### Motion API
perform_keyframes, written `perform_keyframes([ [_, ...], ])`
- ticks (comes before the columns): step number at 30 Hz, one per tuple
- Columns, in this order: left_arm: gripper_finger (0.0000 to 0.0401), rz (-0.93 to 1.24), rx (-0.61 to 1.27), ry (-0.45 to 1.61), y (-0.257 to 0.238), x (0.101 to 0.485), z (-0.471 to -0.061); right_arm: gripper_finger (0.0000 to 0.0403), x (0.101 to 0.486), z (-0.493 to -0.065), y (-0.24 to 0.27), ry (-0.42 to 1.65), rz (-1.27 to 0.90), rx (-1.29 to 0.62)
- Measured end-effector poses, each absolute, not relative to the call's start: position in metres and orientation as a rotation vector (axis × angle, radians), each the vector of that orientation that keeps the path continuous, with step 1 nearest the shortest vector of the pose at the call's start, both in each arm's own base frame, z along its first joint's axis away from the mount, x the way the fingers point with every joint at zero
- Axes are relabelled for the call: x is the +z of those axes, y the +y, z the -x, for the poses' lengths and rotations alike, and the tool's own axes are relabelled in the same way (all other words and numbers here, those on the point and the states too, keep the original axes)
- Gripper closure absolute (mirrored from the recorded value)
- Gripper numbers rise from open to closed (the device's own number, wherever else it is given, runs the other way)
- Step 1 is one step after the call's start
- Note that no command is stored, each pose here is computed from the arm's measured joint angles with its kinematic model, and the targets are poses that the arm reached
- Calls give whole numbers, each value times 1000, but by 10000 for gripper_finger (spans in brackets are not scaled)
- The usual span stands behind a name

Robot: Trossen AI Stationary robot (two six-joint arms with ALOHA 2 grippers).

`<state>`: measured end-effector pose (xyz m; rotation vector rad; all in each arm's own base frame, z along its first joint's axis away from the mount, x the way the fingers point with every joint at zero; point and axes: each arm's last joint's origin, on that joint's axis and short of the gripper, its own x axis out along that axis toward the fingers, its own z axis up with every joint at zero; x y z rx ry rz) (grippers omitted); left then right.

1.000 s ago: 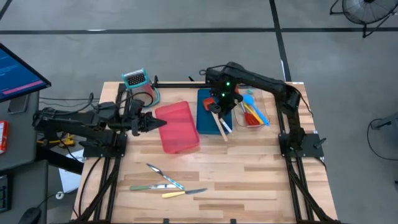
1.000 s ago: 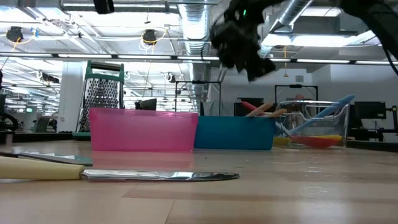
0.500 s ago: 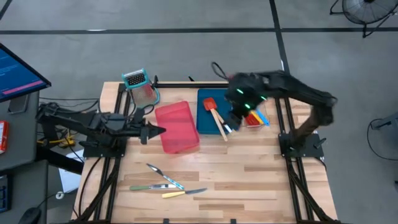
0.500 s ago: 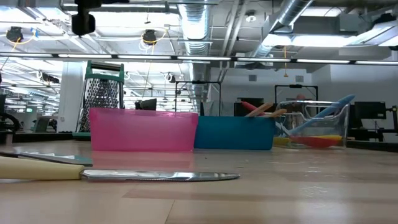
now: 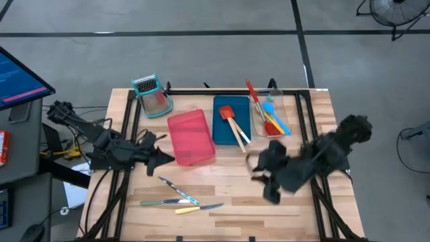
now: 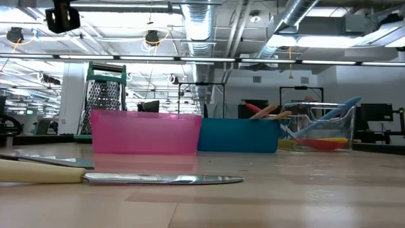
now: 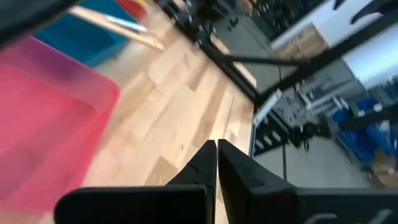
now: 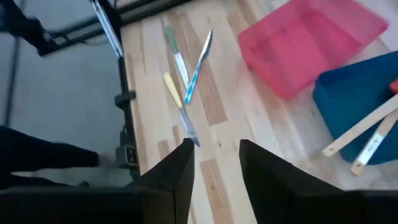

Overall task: Pick & Place Kitchen Items
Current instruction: Put the blue table knife into the red bin

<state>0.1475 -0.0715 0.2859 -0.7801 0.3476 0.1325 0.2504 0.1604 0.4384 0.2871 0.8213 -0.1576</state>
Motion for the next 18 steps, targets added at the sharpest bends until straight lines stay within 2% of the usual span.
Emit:
perform_keyframes([
  [4,400,763,102,398,-84,280,-150,277,405,-276,190,880,-209,-196],
  [8,400,736,95,471,-97,268,-156,255,375,-299,215,912,-168,-181],
  [14,399,617,5,658,-121,243,-169,205,367,-306,232,876,-157,-123],
  [18,383,496,-89,708,-136,229,-180,181,369,-301,236,869,-163,-123],
])
